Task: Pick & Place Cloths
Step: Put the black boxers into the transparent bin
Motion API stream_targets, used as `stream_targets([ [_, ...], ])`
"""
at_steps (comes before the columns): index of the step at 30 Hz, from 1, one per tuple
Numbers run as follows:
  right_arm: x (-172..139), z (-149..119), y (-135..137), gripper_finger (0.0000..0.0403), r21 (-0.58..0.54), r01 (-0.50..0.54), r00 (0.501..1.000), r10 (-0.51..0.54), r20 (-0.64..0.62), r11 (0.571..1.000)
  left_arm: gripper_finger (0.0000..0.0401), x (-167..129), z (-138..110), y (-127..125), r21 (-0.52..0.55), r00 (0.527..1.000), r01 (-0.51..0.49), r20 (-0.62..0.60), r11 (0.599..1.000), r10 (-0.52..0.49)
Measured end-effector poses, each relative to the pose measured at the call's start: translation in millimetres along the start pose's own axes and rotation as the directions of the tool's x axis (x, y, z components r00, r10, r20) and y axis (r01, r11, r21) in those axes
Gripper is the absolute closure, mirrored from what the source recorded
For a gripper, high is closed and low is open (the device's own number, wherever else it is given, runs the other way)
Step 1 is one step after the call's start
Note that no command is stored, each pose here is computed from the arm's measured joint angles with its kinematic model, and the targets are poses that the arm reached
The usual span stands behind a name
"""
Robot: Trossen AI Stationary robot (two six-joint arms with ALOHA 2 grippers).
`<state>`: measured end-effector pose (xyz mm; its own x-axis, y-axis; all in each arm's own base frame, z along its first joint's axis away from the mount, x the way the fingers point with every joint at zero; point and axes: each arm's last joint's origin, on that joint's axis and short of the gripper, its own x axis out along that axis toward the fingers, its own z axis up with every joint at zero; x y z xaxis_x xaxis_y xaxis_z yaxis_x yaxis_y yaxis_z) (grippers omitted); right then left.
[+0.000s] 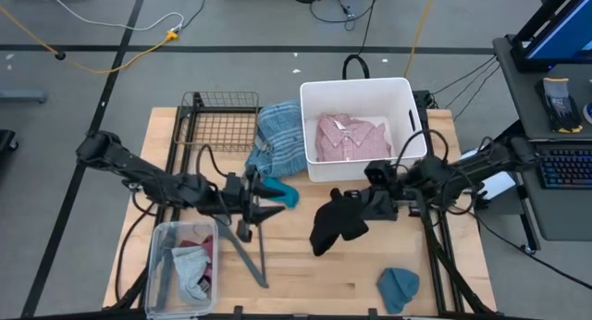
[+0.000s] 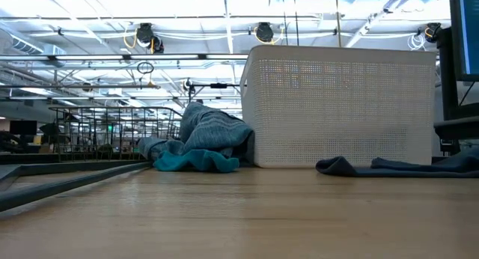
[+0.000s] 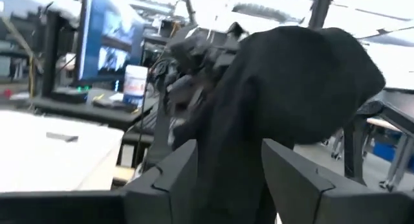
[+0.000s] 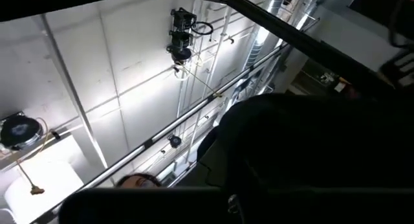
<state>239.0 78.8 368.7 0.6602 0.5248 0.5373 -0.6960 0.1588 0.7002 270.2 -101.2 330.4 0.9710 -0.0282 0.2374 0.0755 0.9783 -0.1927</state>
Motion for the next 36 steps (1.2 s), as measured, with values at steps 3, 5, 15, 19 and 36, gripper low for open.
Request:
stream_targets([
  [3,-0.3,2.6,-6.2,0.0403,0.043,0.013,1.0,-0.013,-0.009,0.999,0.021,14.8,5.8,-7.5,0.051,0.999,0.046,0.012,0.998,-0.047],
  [5,-0.7,3.7,-8.9,0.0403,0.07,0.017,1.0,-0.015,-0.026,0.997,0.0205,24.6,8.8,-12.0,0.073,0.998,0.065,-0.002,0.995,-0.065],
  [15,-2.4,7.3,-16.1,0.0403,0.102,0.032,0.997,-0.025,-0.068,0.994,0.0198,72.9,13.0,-31.1,0.124,0.978,0.129,-0.18,0.984,-0.105],
  [19,-2.5,6.9,-16.4,0.0403,0.103,0.035,0.997,-0.027,-0.075,0.994,0.0198,88.0,15.1,-32.4,0.148,0.974,0.144,-0.196,0.978,-0.114],
  [36,-3.3,4.2,-23.6,0.0403,0.124,0.106,0.989,-0.093,-0.112,0.987,0.0199,121.0,11.3,-19.9,0.122,0.953,0.246,-0.21,0.962,-0.217],
])
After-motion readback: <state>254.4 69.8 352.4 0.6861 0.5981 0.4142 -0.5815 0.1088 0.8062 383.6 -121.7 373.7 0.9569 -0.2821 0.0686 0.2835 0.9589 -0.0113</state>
